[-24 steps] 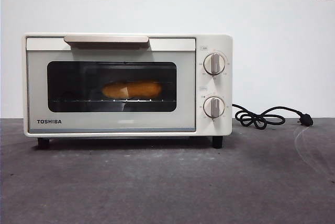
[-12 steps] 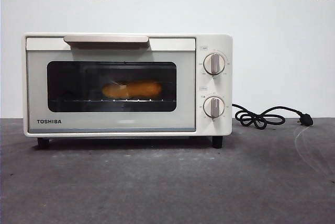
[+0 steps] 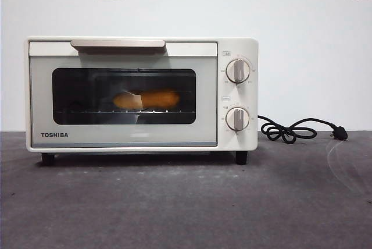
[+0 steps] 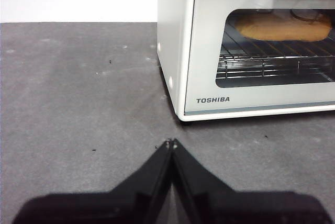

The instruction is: Take the corn from the table,put the corn in the oven

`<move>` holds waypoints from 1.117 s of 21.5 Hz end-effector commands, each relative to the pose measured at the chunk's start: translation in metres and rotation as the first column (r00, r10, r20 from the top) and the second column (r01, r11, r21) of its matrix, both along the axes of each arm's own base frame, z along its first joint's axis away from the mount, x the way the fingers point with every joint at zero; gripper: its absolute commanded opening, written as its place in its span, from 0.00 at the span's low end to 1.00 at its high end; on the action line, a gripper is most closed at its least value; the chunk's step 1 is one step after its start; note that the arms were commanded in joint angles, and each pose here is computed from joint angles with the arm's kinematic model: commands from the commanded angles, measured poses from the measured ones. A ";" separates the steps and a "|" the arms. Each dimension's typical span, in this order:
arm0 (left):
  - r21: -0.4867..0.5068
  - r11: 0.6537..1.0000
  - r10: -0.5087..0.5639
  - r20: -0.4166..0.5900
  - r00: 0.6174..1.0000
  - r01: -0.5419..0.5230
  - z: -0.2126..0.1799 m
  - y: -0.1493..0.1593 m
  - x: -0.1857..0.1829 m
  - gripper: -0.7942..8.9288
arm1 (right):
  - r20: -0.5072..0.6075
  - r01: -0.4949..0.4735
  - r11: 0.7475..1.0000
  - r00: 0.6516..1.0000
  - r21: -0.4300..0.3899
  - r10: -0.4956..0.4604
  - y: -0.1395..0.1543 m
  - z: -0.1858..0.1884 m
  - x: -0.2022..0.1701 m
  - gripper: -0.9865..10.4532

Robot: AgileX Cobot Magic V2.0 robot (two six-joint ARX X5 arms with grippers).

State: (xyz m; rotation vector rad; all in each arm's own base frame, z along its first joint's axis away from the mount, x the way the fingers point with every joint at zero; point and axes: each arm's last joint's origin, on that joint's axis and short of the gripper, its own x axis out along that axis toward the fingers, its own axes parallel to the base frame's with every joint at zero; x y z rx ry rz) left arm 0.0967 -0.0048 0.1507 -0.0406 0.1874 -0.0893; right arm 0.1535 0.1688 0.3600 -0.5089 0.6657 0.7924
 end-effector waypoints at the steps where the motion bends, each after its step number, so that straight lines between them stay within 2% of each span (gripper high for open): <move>1: -0.005 1.000 0.005 -0.004 1.000 -0.005 -0.002 0.000 0.001 0.08 | 0.003 0.006 1.000 1.000 0.012 -0.006 0.000 0.002 0.000 0.09; 10: -0.005 1.000 0.005 -0.027 1.000 -0.005 -0.004 0.000 0.002 0.08 | 0.042 0.018 0.999 0.999 -0.026 -0.017 -0.001 0.002 0.001 0.09; 13: -0.004 1.000 0.005 -0.035 0.999 -0.005 -0.004 0.000 0.002 0.08 | 0.110 0.017 0.995 0.994 -0.098 -0.006 -0.003 0.002 0.004 0.09; 16: -0.004 1.000 0.005 -0.040 0.999 -0.005 -0.005 0.000 0.002 0.08 | 0.137 0.055 0.993 0.990 -0.101 -0.041 -0.010 0.003 0.013 0.09; 19: -0.004 1.000 0.005 -0.040 0.999 -0.005 -0.005 0.000 0.002 0.08 | 0.140 0.125 0.992 0.983 -0.015 -0.122 -0.024 0.003 0.033 0.09; 21: -0.004 1.000 0.005 -0.040 0.999 -0.005 -0.005 0.000 0.002 0.08 | 0.120 0.159 0.982 0.978 0.101 -0.171 -0.040 -0.002 0.052 0.09; 23: -0.004 1.000 0.005 -0.040 0.999 -0.005 -0.005 0.000 0.002 0.08 | 0.068 0.244 0.943 0.962 0.225 -0.265 -0.066 -0.017 0.073 0.09; 24: -0.004 1.000 0.005 -0.040 0.999 -0.005 -0.005 0.000 0.002 0.08 | 0.041 0.300 0.919 0.946 0.256 -0.320 -0.079 -0.027 0.081 0.09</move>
